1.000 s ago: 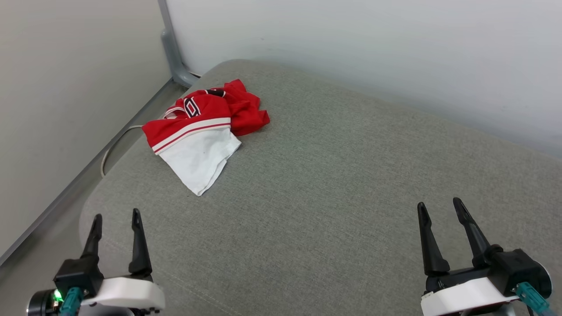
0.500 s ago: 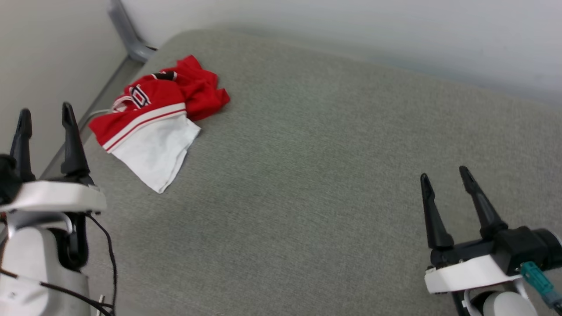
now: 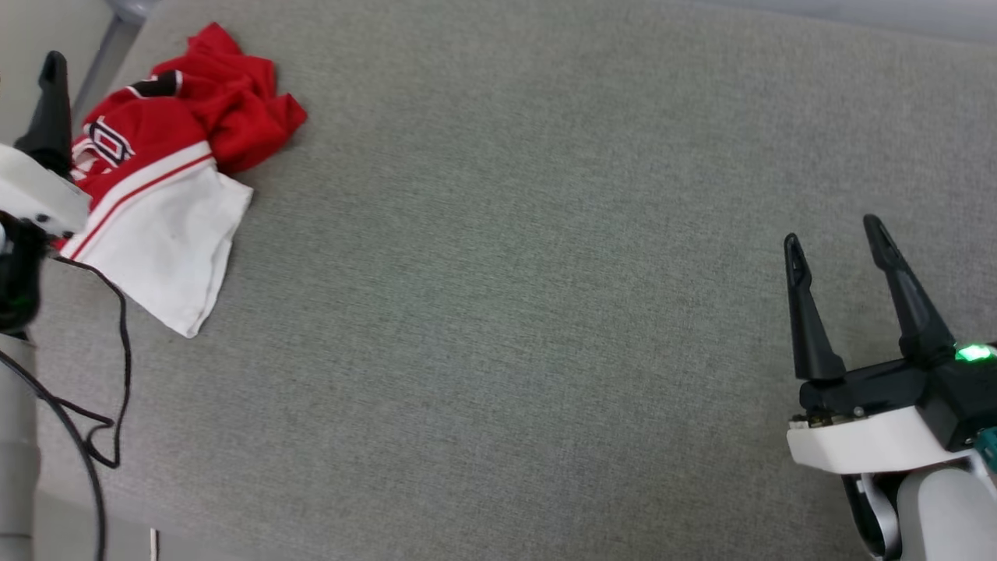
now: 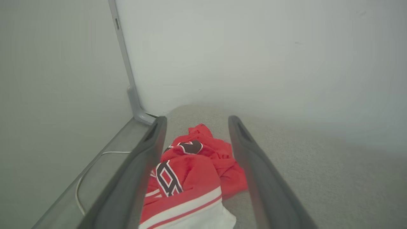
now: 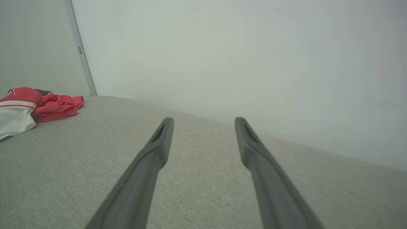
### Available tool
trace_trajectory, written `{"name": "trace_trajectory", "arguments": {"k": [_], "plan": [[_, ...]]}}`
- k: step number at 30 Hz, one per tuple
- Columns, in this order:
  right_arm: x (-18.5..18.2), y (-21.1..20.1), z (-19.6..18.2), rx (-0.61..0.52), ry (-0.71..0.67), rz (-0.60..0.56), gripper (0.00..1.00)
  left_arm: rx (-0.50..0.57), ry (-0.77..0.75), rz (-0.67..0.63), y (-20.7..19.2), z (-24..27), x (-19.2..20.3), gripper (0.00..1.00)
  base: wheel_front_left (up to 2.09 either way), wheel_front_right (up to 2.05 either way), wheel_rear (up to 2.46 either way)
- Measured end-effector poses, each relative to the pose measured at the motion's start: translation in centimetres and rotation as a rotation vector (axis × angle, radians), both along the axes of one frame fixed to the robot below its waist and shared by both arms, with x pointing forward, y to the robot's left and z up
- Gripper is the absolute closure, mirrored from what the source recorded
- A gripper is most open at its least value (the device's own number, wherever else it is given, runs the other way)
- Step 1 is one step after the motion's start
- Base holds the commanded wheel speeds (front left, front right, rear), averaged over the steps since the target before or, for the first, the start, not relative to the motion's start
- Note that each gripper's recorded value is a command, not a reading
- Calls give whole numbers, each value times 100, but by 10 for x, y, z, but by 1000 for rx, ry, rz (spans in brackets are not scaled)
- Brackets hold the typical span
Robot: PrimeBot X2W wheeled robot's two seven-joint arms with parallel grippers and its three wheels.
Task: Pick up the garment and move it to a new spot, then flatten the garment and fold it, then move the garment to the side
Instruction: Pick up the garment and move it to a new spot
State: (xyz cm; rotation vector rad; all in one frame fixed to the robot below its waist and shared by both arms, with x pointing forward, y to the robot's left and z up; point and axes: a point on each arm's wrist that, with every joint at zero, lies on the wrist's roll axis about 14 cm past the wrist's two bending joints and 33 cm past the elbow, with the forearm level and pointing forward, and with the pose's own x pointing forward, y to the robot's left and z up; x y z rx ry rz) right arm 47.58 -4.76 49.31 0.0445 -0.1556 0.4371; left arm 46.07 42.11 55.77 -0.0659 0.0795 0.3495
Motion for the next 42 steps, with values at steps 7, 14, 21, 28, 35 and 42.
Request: {"name": "trace_trajectory", "arguments": {"k": [7,14,21,28,35,42], "plan": [[12,-14,-14,-25,5,-25,0,-206,350,29,14,-69,14,0,0,0,0],[24,-27,-25,-47,-4,-47,0,-334,590,26,7,-125,21,0,0,0,0],[33,-37,-39,-66,0,-66,0,-451,837,49,-3,-188,4,0,0,0,0],[36,-42,-46,-73,4,-76,0,-487,894,54,-6,-205,1,0,0,0,0],[33,-39,-30,-59,-18,-78,0,-351,842,2,-3,-180,10,100,0,0,0],[22,-39,-3,-27,-48,-92,0,-157,637,-137,-14,-96,49,100,0,0,0]]}}
